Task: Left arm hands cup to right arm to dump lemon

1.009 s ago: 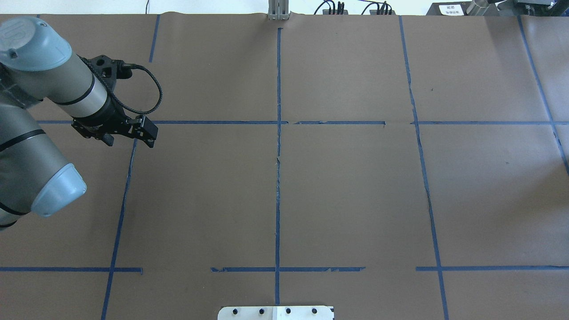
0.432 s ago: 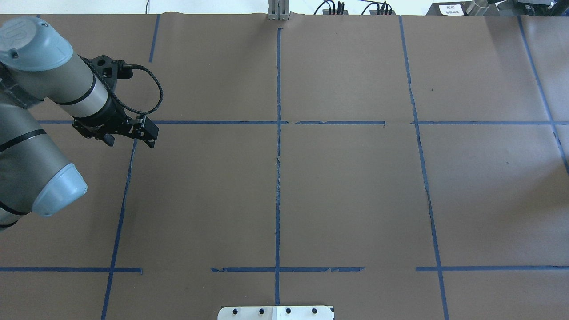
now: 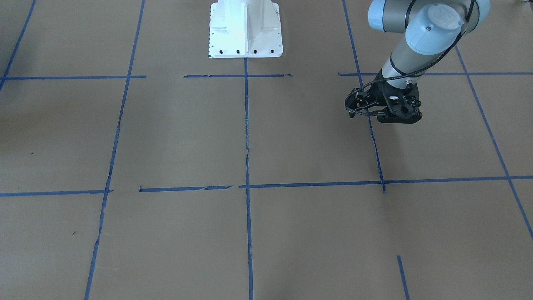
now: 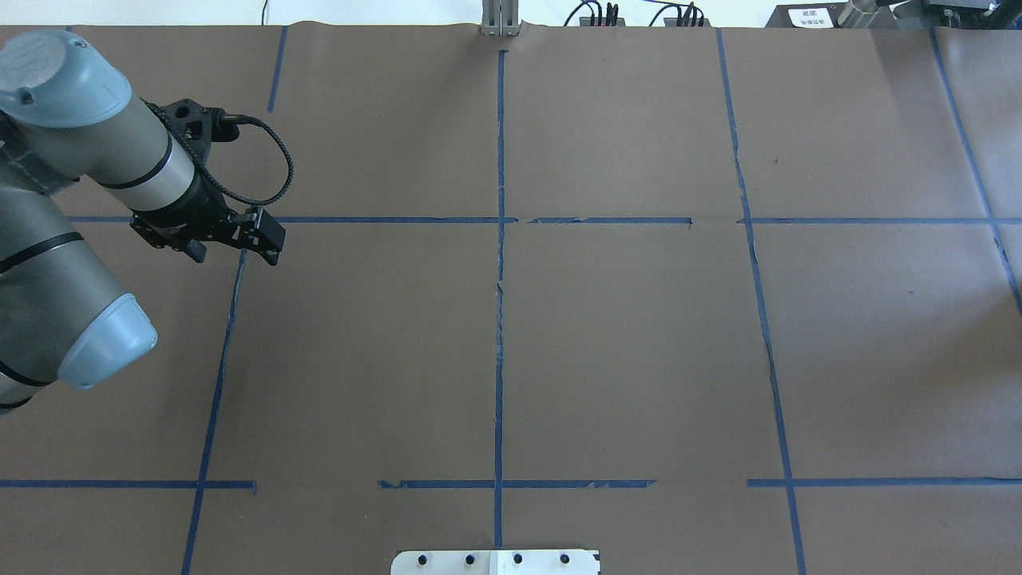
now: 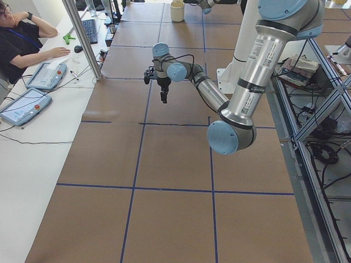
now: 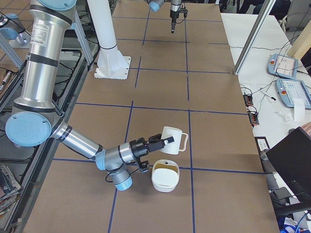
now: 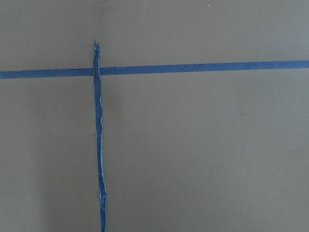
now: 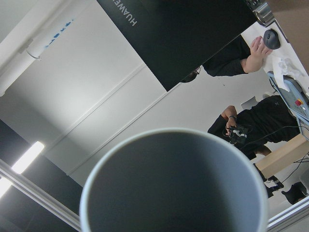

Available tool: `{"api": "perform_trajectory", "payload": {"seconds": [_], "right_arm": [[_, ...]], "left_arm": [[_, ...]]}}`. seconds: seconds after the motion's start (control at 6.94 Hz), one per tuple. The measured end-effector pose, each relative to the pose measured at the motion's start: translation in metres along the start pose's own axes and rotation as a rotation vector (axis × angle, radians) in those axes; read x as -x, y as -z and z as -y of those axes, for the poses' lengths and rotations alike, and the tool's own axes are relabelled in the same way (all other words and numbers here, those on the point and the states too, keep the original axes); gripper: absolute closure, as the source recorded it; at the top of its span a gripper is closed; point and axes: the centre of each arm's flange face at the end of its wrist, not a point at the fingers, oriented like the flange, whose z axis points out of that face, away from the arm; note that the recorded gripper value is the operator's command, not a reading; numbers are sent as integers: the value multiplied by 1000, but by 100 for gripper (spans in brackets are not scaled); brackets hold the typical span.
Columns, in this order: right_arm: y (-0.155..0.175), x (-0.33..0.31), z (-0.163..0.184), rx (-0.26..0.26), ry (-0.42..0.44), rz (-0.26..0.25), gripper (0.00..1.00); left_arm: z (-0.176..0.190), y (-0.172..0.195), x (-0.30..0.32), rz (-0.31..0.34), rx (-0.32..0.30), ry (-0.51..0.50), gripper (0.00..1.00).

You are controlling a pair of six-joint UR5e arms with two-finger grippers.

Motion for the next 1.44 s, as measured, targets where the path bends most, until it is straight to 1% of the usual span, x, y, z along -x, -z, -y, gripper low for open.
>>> {"api": "perform_trajectory", "payload": {"seconds": [0.14,0.29,0.58,0.86,1.01,1.3,1.44], "right_arm": [[-1,-1,0,-3,12,-3,77],[-2,-2,1,-16,57,-17,77],[-3,-8,4,-59,271,-89,77],[10,-10,7,-68,482,-161,79],[14,-10,9,-74,600,-198,79],[10,-17,13,-94,815,-283,81],[8,-20,12,-88,910,-324,81]], "left_arm": [[0,0,-1,-1,0,-1,0],[0,1,-2,-2,-1,-1,0],[1,2,-3,-3,-1,-1,0],[1,1,-3,-3,-1,-2,0],[1,1,-2,-2,0,-1,0],[1,1,-3,-2,0,-1,0],[1,1,-3,-3,-1,-2,0]]}}
